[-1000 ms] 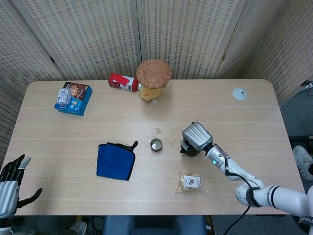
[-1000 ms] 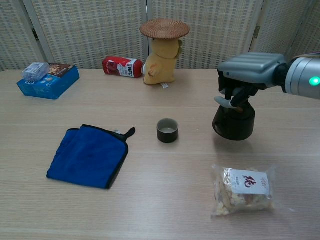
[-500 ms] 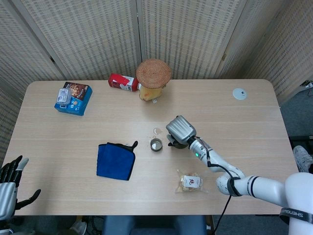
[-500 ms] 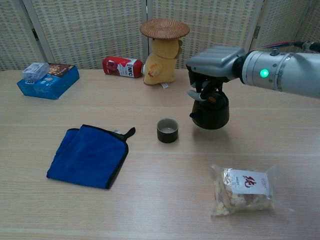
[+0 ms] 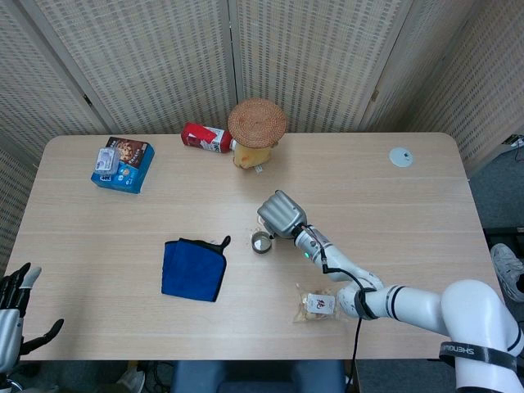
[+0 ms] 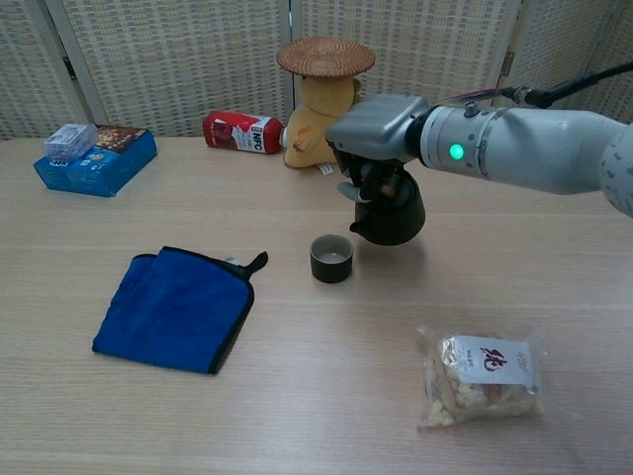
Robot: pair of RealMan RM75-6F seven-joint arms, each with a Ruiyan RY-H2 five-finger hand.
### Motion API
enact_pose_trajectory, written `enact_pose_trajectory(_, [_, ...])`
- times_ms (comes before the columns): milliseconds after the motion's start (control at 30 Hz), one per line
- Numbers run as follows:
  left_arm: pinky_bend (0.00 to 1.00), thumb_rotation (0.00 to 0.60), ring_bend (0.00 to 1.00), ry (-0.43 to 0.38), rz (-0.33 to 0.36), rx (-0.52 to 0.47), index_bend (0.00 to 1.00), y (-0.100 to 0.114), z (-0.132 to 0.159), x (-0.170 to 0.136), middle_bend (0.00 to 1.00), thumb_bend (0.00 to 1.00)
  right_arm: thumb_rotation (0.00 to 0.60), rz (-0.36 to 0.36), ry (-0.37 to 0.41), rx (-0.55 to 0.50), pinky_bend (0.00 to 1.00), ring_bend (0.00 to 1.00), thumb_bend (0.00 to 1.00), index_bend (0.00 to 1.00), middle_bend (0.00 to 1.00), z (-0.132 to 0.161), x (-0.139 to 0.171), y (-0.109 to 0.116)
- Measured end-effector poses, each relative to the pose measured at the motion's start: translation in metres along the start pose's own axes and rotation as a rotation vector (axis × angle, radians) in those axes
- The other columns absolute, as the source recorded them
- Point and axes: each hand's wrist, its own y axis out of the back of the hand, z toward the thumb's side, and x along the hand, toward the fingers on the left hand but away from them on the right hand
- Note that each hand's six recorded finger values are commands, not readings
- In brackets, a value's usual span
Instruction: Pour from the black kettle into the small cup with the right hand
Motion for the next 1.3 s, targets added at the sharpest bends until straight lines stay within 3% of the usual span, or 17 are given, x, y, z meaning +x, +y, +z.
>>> enact_pose_trajectory(1300, [0.00,0.600,0.00,0.029,0.017,-0.005,0.06,0.003,-0.008,-0.008,0.00,0.22,0.459,-0.022,0.067,0.316,0.53,0.95,0.55,1.00,1.00,0.038,-0.021,0.012])
